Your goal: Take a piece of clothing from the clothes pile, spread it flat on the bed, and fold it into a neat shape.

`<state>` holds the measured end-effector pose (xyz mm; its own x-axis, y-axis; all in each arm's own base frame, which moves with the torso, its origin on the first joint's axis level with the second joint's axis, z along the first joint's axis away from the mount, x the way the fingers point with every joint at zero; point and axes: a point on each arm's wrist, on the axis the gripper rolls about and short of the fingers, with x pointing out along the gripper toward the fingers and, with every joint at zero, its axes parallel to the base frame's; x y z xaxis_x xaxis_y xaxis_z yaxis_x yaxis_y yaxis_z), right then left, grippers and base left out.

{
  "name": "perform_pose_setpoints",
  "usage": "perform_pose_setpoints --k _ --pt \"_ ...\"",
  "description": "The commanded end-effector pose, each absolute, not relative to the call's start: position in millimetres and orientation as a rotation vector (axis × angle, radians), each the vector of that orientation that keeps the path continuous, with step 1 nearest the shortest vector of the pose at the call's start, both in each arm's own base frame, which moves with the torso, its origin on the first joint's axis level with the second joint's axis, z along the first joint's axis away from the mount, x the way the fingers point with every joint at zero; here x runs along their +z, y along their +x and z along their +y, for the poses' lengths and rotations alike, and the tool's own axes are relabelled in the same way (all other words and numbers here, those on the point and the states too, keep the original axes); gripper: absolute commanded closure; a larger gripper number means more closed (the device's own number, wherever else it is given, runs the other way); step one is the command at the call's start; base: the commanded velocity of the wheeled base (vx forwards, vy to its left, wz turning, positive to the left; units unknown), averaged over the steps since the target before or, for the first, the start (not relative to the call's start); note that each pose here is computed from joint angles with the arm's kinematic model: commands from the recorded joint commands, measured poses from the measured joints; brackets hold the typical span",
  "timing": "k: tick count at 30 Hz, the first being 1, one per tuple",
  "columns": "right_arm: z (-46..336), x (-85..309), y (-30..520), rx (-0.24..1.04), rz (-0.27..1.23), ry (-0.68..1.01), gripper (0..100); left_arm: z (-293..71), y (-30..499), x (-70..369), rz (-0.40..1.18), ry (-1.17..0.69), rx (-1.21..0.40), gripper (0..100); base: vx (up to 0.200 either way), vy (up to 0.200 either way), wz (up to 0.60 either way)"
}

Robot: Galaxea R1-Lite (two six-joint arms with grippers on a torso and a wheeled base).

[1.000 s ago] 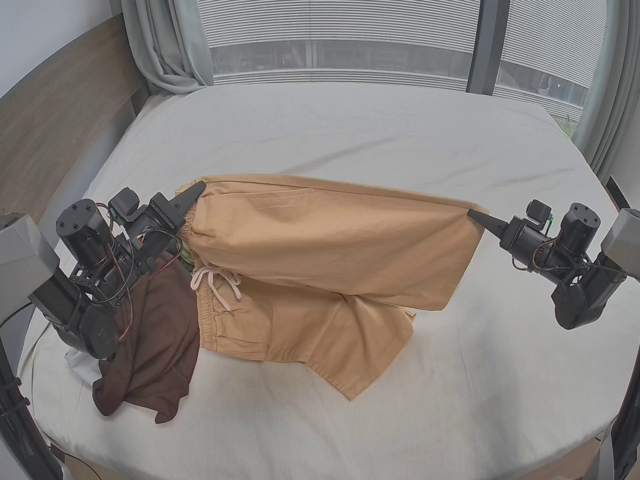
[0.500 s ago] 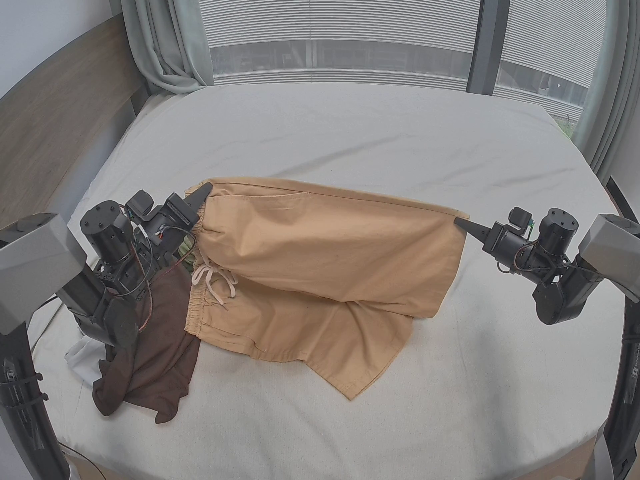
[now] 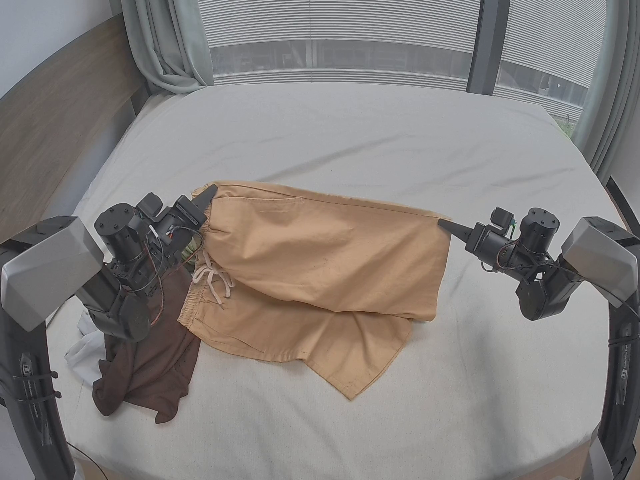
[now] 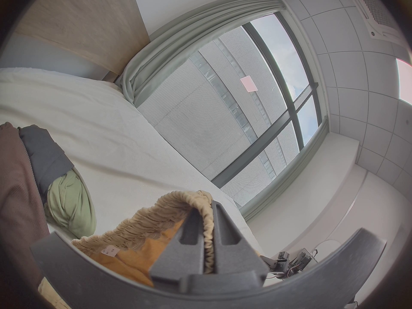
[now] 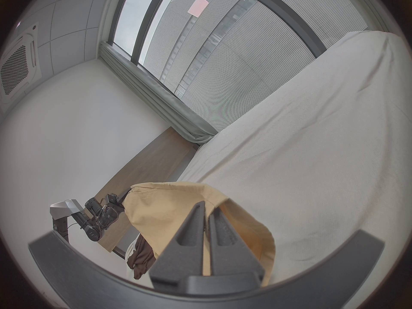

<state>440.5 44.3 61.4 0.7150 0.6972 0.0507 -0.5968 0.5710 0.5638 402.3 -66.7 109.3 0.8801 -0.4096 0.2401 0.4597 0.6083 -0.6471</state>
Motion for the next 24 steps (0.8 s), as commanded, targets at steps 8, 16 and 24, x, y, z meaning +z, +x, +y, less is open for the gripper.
perform_pose_setpoints --k 8,16,24 --pt "34.8 51.3 453.4 0.743 0.174 0.587 100 -67.3 420.9 98.0 -0.086 -0.768 -0.502 100 0.0 0.0 0.0" --pt "33.5 49.7 456.7 0.742 0.167 0.585 100 -68.0 426.8 93.2 -0.092 -0.769 -0.496 100 0.0 0.0 0.0" --pt "35.1 45.3 461.4 0.746 0.163 0.582 100 -68.5 429.9 94.2 -0.102 -0.768 -0.5 100 0.0 0.0 0.0"
